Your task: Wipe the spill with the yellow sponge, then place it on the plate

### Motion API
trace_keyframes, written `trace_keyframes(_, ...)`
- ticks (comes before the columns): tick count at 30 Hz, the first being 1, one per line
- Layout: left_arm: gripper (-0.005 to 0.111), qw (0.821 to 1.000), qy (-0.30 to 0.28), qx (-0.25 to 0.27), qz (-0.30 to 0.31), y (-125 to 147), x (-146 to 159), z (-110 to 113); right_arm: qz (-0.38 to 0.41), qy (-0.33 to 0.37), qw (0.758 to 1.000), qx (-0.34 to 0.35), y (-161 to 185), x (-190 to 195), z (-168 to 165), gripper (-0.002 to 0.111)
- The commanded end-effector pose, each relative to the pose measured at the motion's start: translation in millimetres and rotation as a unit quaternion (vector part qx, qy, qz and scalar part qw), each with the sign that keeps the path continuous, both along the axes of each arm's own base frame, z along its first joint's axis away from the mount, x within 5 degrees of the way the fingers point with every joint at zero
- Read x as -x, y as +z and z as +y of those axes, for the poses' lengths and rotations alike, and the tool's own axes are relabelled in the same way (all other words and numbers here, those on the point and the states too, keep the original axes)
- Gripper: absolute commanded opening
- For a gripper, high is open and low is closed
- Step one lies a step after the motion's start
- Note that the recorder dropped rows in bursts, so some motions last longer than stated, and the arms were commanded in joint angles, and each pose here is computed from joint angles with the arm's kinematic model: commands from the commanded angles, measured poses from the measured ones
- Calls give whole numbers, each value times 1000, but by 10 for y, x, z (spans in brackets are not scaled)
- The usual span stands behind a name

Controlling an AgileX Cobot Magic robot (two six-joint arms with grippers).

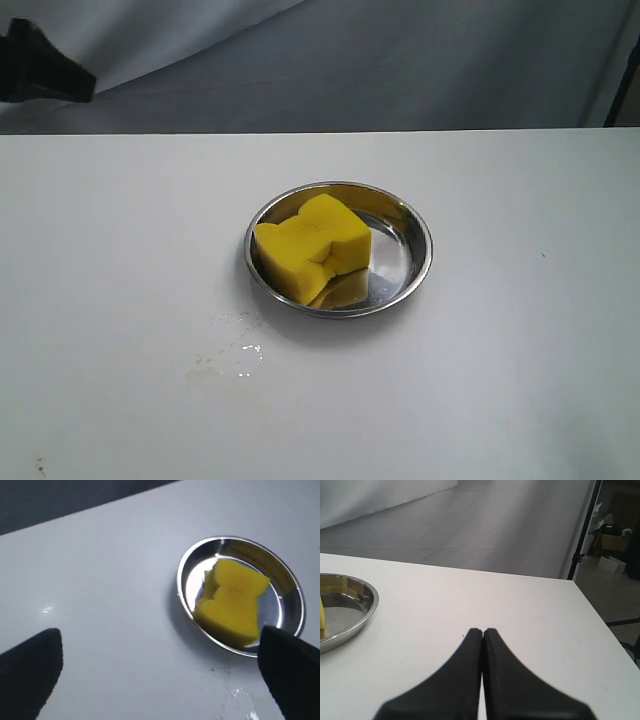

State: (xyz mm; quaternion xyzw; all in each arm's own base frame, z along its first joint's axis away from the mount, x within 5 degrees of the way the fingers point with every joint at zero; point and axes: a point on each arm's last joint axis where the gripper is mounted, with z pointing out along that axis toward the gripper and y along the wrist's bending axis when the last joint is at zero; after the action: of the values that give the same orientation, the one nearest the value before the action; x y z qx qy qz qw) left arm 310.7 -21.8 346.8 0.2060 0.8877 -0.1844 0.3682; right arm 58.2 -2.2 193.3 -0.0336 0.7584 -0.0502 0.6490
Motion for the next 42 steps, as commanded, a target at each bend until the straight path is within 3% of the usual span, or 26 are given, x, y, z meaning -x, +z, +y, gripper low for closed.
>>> trace_keyframes(1,104,991,77,44,-96,92,507,129,-1,1,1000,-5,-5,-4,3,0)
trace_keyframes(7,104,972,134,78,-175,-21,1305,65,-1,1,1000,-5,-5,-4,3,0)
trace_keyframes(10,96,961,150,122,-200,-53,1646,-3,-1,1,1000,-5,-5,-4,3,0)
trace_keyframes(12,80,956,142,144,-212,-51,1865,-63,-1,1,1000,-5,-5,-4,3,0)
trace_keyframes(17,6,947,105,146,-266,-108,2346,-187,-1,1,1000,-5,-5,-4,3,0)
trace_keyframes(18,0,944,98,141,-281,-112,2425,-203,-1,1,1000,-5,-5,-4,3,0)
trace_keyframes(27,1,923,82,100,-361,-169,2818,-254,-1,1,1000,-5,-5,-4,3,0)
trace_keyframes(33,1,918,71,100,-377,-185,2962,-291,-1,1,1000,-5,-5,-4,3,0)
trace_keyframes(36,1,917,88,62,-385,-224,2940,-237,-1,1,1000,-5,-5,-4,3,0)
trace_keyframes(40,1,868,174,92,-457,-343,2913,-45,-1,1,1000,-5,-5,-4,3,0)
trace_keyframes(42,1,863,194,101,-455,-481,2829,27,-1,1,1000,-5,-5,-4,3,0)
